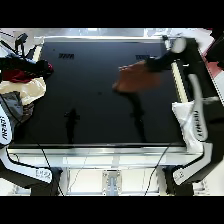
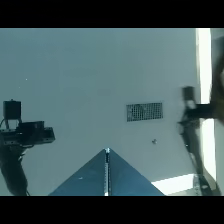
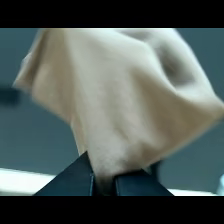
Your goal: Fold the shirts.
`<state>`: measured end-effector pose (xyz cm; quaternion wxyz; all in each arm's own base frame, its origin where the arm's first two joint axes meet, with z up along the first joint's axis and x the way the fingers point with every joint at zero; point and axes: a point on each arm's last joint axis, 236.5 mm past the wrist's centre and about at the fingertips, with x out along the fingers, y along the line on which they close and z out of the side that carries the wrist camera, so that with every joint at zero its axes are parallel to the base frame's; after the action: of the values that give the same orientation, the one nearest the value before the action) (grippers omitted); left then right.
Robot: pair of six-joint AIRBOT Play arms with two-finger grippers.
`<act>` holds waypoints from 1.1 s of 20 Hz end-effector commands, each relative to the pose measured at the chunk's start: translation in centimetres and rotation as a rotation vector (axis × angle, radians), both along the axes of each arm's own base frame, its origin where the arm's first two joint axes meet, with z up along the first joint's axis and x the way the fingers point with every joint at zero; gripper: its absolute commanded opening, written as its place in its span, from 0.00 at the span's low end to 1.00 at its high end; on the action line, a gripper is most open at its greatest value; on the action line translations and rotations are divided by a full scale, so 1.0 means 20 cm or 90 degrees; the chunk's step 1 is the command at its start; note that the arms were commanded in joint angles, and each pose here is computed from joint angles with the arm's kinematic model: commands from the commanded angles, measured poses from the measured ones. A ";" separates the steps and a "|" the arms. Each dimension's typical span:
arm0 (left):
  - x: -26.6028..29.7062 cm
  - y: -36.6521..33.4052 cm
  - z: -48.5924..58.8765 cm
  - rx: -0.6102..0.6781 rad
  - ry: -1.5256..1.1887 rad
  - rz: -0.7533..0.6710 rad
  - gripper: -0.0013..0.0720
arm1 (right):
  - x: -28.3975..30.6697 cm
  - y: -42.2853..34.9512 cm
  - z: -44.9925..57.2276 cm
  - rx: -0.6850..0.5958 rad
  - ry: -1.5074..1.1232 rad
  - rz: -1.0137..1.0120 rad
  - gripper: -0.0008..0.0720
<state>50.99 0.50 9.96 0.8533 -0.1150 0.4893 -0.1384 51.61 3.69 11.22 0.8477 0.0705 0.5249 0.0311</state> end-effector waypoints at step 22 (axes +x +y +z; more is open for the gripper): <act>0.00 0.00 0.00 -0.001 0.000 0.000 0.03 | -1.90 -1.08 -0.75 -0.010 0.235 -0.518 0.39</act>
<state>50.98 0.47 9.96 0.8532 -0.1155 0.4895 -0.1385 14.40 -17.65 -3.73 0.6879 0.2491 0.6074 -0.3096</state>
